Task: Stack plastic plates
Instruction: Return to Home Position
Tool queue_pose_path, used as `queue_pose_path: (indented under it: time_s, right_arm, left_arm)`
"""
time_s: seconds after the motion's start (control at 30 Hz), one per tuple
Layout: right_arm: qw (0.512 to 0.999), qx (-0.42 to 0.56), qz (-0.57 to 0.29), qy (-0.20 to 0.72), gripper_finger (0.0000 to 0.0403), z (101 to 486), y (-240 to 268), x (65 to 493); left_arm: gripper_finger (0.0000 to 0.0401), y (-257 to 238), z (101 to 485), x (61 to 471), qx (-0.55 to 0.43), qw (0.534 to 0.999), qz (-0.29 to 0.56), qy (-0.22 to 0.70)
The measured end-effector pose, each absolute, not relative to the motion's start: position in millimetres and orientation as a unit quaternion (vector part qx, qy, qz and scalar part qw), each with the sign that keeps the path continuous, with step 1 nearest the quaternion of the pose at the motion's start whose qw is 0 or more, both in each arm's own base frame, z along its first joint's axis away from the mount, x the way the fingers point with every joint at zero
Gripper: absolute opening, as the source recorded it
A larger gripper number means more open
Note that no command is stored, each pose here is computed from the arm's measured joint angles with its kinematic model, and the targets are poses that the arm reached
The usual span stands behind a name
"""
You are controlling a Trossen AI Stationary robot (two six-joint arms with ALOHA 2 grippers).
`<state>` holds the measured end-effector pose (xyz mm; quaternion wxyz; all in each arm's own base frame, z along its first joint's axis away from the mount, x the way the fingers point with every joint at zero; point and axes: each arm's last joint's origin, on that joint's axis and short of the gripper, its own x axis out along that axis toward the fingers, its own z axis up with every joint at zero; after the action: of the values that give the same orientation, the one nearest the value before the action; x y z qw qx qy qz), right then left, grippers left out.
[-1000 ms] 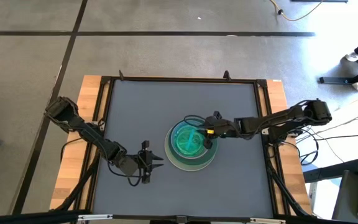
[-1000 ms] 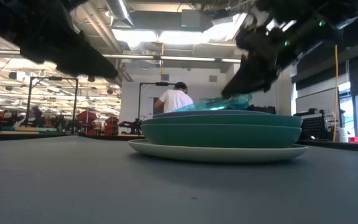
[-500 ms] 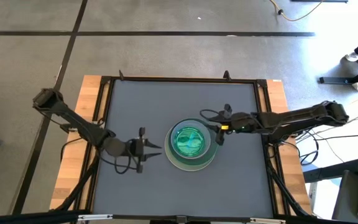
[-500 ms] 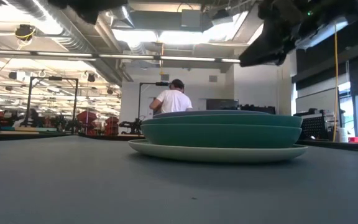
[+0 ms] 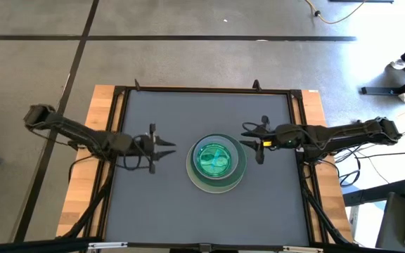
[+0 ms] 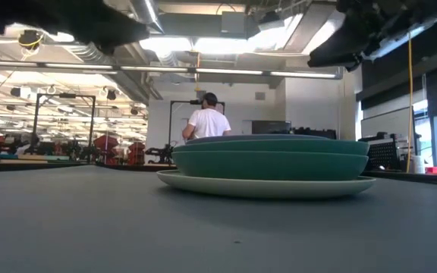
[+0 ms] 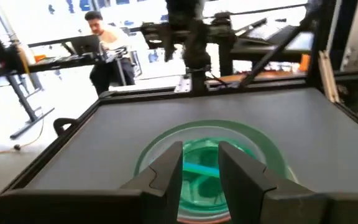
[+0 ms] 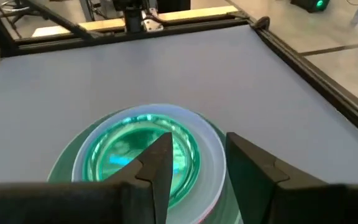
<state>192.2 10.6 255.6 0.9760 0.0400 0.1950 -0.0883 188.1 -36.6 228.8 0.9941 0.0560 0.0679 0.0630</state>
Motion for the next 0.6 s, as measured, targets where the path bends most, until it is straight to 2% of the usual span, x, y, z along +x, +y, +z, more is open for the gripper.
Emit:
queue_pose_path:
  time_s: [0.2,0.33,0.47,0.6]
  right_arm:
    - [0.981,0.045,-0.082,0.171,0.0138,241,10,177]
    - [0.985,0.051,-0.064,0.150,0.0130,236,10,167]
    - [0.988,0.054,-0.063,0.133,0.0092,232,8,155]
    - [0.991,0.058,-0.061,0.107,0.0038,224,7,142]
  left_arm:
    - [0.0090,-2,210,168,0.020,0.994,0.093,0.060]
    - [0.0057,10,196,154,0.000,0.992,0.115,0.047]
    - [0.0010,13,187,141,-0.006,0.992,0.124,0.027]
    - [0.0007,13,179,131,-0.006,0.992,0.127,0.010]
